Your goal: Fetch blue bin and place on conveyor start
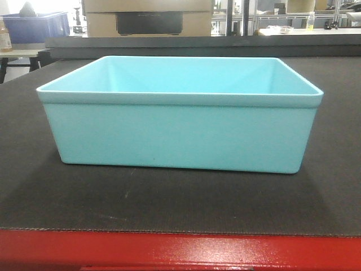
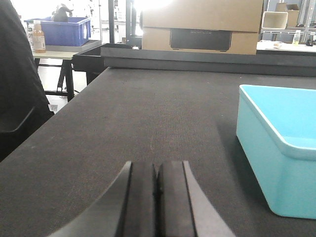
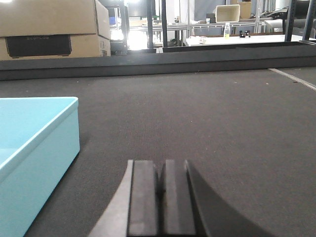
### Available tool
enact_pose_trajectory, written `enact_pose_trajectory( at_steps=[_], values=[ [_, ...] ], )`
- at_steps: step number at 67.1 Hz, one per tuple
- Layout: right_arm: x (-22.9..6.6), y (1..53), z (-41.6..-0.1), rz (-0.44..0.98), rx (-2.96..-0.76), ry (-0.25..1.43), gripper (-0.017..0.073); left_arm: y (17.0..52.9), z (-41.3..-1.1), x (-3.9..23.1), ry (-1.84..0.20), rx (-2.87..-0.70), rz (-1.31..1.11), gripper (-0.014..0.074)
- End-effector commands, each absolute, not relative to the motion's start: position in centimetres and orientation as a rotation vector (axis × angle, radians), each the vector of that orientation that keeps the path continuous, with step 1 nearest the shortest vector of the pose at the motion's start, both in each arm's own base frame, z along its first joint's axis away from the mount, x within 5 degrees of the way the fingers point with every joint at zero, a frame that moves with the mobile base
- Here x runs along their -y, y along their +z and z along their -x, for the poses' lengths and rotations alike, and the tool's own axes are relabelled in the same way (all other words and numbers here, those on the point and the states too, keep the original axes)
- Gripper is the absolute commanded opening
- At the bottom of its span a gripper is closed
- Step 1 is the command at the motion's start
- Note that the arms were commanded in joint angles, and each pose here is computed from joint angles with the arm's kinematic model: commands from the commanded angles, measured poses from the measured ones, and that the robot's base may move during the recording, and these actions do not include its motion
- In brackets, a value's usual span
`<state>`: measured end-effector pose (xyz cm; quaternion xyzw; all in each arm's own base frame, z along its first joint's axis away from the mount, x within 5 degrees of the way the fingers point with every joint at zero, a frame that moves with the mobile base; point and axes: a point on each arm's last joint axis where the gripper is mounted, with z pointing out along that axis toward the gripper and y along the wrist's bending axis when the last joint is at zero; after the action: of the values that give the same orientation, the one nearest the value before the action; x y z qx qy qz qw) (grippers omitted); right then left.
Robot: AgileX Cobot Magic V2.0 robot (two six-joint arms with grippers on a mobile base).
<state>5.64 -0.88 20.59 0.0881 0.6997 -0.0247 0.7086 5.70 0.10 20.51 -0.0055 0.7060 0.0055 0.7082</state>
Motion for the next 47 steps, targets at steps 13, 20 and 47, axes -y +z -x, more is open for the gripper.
enact_pose_trajectory(
  at_steps=[13,20,47],
  values=[
    [0.92,20.93,-5.56,-0.187,-1.516,-0.07,-0.0162,20.77,-5.64,-0.13,0.017,-1.544,0.017,-0.0111],
    [0.92,20.93,-5.56,-0.187,-1.516,-0.07,-0.0162,20.77,-5.64,-0.13,0.017,-1.544,0.017,-0.0111],
    [0.92,20.93,-5.56,-0.187,-1.516,-0.07,-0.0162,20.77,-5.64,-0.13,0.017,-1.544,0.017,-0.0111]
  ],
)
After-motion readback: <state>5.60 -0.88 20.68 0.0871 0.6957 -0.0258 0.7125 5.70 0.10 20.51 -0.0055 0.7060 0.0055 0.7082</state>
